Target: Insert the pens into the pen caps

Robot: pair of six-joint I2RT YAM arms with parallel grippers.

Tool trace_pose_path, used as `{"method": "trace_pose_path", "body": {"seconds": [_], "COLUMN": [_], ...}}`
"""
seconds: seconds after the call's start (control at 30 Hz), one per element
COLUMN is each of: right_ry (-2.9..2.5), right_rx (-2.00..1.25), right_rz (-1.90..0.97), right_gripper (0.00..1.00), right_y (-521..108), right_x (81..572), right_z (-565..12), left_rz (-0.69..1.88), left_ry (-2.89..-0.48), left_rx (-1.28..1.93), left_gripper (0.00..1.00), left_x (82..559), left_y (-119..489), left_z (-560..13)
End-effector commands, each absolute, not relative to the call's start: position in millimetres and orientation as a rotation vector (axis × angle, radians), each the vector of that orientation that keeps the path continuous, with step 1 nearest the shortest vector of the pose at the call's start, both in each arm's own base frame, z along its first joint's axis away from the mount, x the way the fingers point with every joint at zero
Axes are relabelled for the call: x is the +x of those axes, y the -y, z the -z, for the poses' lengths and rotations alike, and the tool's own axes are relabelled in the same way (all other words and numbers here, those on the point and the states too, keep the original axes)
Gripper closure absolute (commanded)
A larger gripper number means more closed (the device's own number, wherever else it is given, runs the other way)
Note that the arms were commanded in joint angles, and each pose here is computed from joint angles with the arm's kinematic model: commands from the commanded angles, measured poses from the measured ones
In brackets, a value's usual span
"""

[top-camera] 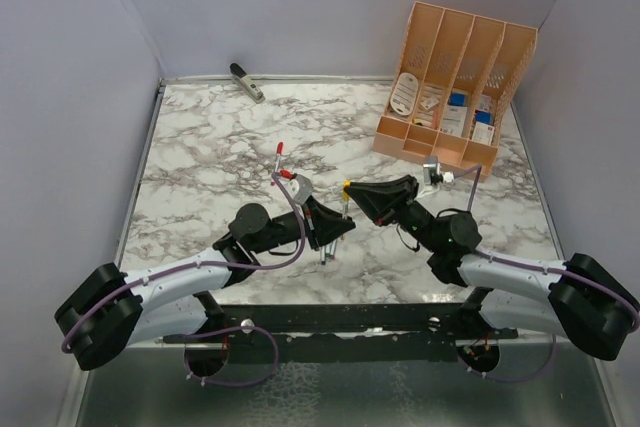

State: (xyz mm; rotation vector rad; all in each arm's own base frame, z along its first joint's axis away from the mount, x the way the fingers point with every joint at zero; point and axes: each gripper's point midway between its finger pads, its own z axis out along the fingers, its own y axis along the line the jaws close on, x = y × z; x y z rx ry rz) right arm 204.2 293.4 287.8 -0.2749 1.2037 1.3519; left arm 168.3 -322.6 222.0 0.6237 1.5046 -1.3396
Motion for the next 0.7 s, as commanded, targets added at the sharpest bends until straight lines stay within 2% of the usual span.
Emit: {"method": "trace_pose_path", "body": {"seconds": [0.0,0.4,0.6,0.67], "right_ry": [-1.508,-1.518,-1.448,-1.414], "right_rx": [-0.426,-0.468,-0.465,-0.462], "right_rz": [-1.348,-1.302,-1.278,-1.264], "right_gripper": [0.99,0.99,0.99,0.92], "right_y": [-312.9,-311.7,-313.6,-315.2], "right_x": [182.6,182.8,190.2,195.0], "right_z": [-203.8,-204.1,-231.2,-246.0], "left_rz": [1.327,1.264,1.277,1.288], "left_ry": [-1.095,-1.106,-1.193,-1.250], "left_rx": [0.514,0.454,0.483,0.493], "left_gripper": [1.00,1.00,1.00,1.00], "left_x": [174.7,185.7,189.7,192.6], "left_y": [304.1,285.6,296.0,302.0], "left_z": [-336.7,-339.0,-323.0,-311.1]}}
